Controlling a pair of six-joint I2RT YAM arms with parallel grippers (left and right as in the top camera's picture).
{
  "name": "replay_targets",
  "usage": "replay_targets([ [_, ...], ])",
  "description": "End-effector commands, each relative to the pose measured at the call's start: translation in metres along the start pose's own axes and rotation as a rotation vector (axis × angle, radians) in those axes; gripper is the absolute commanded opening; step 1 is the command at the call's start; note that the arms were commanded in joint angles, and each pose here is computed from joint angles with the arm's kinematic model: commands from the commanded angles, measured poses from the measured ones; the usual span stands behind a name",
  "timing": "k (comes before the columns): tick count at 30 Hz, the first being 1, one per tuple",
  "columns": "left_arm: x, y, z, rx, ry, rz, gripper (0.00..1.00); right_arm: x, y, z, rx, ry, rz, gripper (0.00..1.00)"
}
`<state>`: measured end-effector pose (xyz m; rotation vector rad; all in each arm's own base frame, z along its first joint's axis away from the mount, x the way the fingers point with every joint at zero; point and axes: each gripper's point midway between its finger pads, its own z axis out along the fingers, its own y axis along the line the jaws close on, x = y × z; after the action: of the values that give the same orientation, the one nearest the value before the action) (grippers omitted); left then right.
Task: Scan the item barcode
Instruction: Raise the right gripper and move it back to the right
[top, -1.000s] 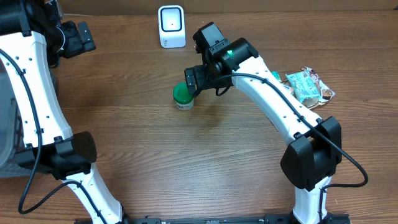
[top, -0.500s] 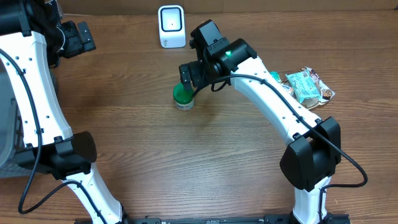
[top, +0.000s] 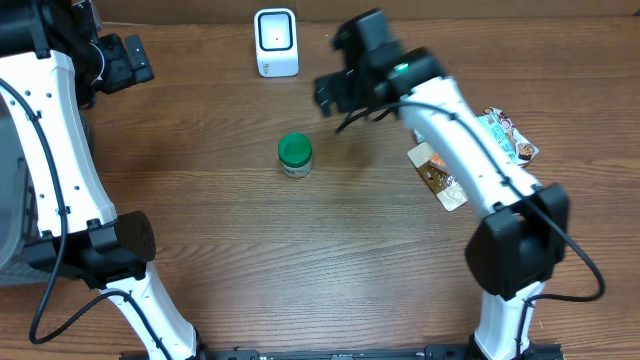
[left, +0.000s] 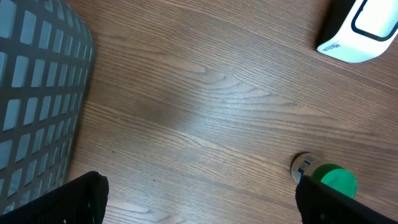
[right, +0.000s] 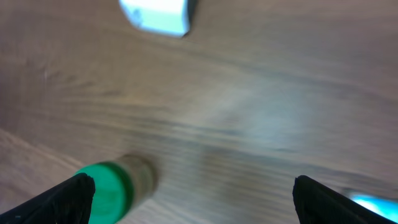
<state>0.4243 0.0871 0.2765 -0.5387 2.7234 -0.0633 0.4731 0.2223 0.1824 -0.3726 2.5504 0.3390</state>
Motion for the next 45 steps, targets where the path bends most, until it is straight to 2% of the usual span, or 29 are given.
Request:
replay_targets([
  [1, -0.001, 0.0, -0.006, -0.008, -0.018, 0.024, 1.0, -0.033, -0.001, -0.064, -0.085, -0.14, -0.021, 0.98],
  [5, -0.001, 0.0, -0.006, -0.008, -0.018, 0.024, 1.0, -0.038, -0.04, -0.084, -0.046, -0.167, 0.201, 1.0],
  [9, -0.001, 0.0, -0.006, -0.008, -0.017, 0.024, 0.99, -0.038, -0.091, -0.096, 0.022, -0.186, 0.299, 1.0],
  [17, -0.001, 0.0, -0.006, -0.008, -0.018, 0.024, 1.0, -0.029, -0.246, -0.141, 0.382, -0.309, 0.503, 1.0],
  [22, -0.001, 0.0, -0.006, -0.008, -0.018, 0.024, 1.0, 0.0, -0.353, -0.198, 0.644, -0.386, 0.611, 1.0],
  [27, -0.001, 0.0, -0.006, -0.008, -0.018, 0.024, 1.0, 0.039, -0.42, -0.244, 0.769, -0.422, 0.712, 1.0],
  [32, -0.001, 0.0, -0.006, -0.008, -0.017, 0.024, 0.99, 0.064, -0.443, -0.259, 0.743, -0.439, 0.816, 1.0],
  [45, -0.001, 0.0, -0.006, -0.008, -0.017, 0.024, 1.0, 0.013, -0.432, -0.263, 0.554, -0.621, 0.727, 1.0],
])
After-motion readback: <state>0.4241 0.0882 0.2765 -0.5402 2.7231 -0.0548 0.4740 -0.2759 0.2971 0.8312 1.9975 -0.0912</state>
